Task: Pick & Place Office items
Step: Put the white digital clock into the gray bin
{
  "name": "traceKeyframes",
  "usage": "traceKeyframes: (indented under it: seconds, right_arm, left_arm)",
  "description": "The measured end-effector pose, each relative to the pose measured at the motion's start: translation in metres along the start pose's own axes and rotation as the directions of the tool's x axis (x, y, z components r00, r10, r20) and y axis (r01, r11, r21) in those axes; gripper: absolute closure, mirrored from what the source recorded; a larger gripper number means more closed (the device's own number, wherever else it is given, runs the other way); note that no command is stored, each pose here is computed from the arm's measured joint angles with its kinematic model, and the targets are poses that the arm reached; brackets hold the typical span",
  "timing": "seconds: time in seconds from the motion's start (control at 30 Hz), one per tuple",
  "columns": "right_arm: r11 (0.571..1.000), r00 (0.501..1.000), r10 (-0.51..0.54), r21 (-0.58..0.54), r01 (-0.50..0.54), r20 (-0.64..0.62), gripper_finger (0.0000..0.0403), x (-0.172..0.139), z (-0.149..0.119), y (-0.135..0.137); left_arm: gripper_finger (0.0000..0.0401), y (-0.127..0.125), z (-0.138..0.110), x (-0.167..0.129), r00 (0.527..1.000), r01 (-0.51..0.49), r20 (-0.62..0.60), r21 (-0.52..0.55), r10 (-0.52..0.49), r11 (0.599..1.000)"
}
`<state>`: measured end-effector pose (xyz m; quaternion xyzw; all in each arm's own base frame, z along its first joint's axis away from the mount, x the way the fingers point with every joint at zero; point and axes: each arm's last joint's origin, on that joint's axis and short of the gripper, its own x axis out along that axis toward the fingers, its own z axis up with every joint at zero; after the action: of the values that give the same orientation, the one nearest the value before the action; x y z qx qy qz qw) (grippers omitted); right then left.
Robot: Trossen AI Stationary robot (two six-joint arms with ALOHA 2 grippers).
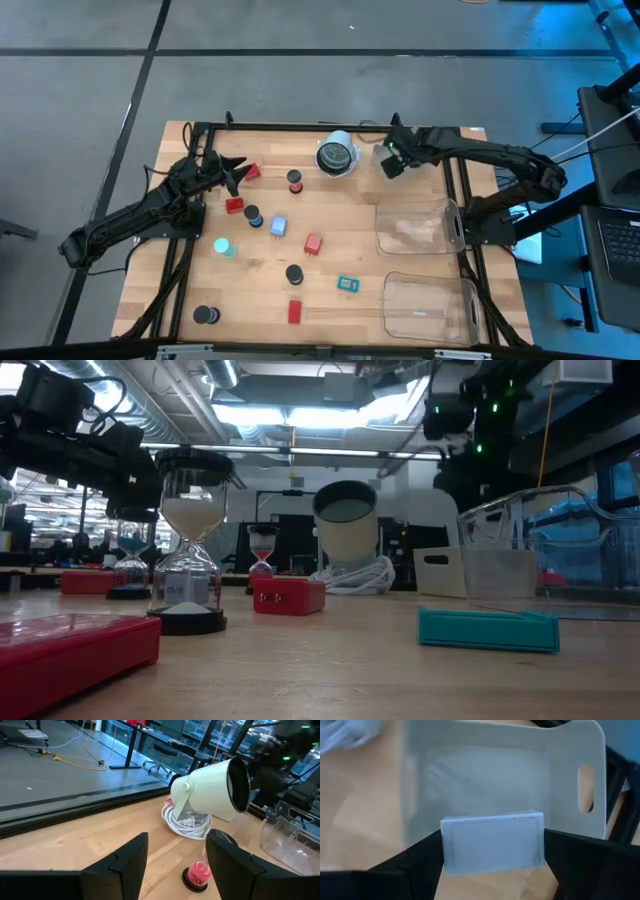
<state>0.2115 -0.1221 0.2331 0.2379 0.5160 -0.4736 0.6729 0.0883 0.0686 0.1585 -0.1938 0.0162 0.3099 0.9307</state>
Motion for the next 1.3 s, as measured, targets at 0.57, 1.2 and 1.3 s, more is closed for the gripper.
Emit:
traceKeyframes:
  seconds: [0.57, 1.2, 1.3]
  right_arm:
    - [0.983, 1.0, 0.001, 0.184, 0.003, -0.023, 0.0105, 0.041, 0.03, -0.028]
    - [0.991, 0.991, 0.065, 0.121, -0.05, -0.12, 0.0081, 0.078, 0.034, -0.014]
    - [0.991, 0.991, 0.065, 0.121, -0.05, -0.121, 0.0068, 0.078, 0.034, -0.014]
  left_arm:
    - [0.0205, 0.004, -0.002, 0.0, 0.993, -0.117, 0.016, 0.007, 0.117, 0.993]
    - [0.0205, 0.004, -0.002, 0.0, 0.993, -0.115, 0.015, 0.007, 0.115, 0.993]
    - [0.0205, 0.004, -0.002, 0.0, 0.993, -0.115, 0.015, 0.007, 0.115, 0.993]
